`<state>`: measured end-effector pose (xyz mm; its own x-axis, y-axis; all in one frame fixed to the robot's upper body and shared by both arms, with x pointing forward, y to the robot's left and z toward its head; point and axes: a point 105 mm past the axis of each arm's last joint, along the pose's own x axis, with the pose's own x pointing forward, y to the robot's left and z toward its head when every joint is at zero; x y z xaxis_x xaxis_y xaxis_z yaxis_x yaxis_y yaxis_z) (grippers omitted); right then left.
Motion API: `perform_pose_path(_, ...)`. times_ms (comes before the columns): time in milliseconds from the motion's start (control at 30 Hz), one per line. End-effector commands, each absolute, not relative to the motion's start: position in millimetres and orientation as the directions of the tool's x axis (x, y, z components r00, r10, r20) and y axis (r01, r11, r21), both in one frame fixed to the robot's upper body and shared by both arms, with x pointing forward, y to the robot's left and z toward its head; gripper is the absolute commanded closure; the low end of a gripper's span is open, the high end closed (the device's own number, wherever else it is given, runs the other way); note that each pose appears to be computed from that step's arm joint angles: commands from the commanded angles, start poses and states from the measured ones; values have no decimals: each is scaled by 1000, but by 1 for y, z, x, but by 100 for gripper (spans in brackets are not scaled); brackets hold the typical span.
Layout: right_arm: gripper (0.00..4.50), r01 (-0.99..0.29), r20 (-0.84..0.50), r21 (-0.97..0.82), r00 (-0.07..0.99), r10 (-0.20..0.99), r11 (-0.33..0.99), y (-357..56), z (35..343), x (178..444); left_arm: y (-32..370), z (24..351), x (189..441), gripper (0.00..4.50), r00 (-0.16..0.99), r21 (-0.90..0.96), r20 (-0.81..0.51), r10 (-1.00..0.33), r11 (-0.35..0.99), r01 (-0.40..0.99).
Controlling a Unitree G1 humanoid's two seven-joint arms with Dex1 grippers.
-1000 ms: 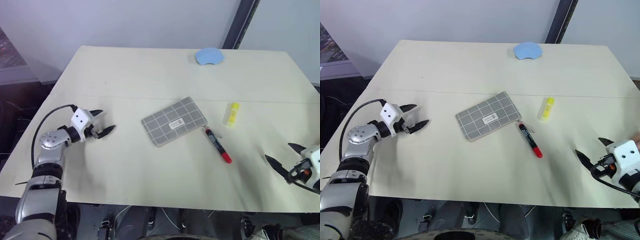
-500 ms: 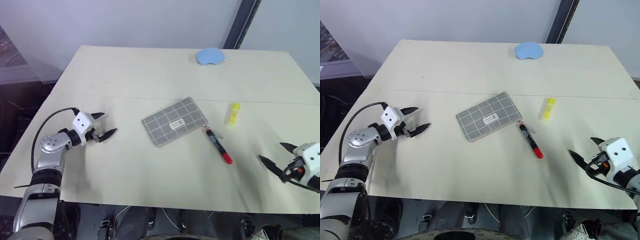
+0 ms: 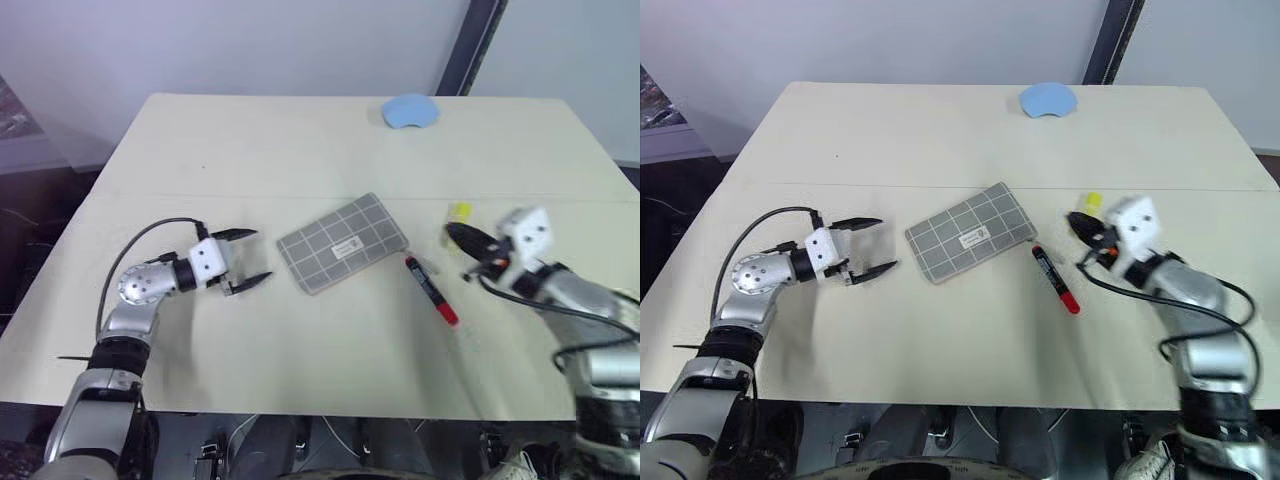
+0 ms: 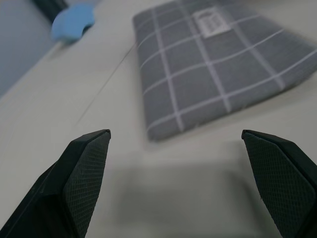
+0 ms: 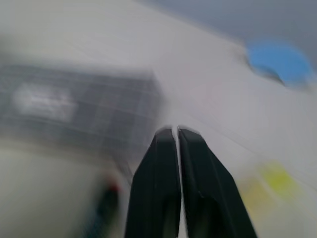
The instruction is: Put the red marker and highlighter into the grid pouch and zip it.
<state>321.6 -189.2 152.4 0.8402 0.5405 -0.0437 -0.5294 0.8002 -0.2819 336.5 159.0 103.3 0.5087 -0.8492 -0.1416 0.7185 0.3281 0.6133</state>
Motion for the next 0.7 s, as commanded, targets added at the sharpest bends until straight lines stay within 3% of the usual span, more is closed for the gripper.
perform_pose_path(33,447,-548,-46,-307,825,563,778,-164,147,329,143,115,330,0,450,708,-123,-884,240,664)
perform_pose_path(167,447,-558,-87,-331,821,565,761,-141,132,345,123,105,321,0,376,756,-166,-912,127,642)
perform_pose_path(333,447,-517,-143,-447,847,513,730,-148,121,360,99,97,315,0,303,836,-232,-924,-30,549)
perform_pose_path(533,447,-516,-199,-510,849,489,688,-141,108,367,91,92,329,0,348,884,-251,-903,-68,462)
perform_pose_path(700,447,-502,-224,-526,861,457,687,-143,104,369,81,84,324,0,300,884,-274,-914,-117,452)
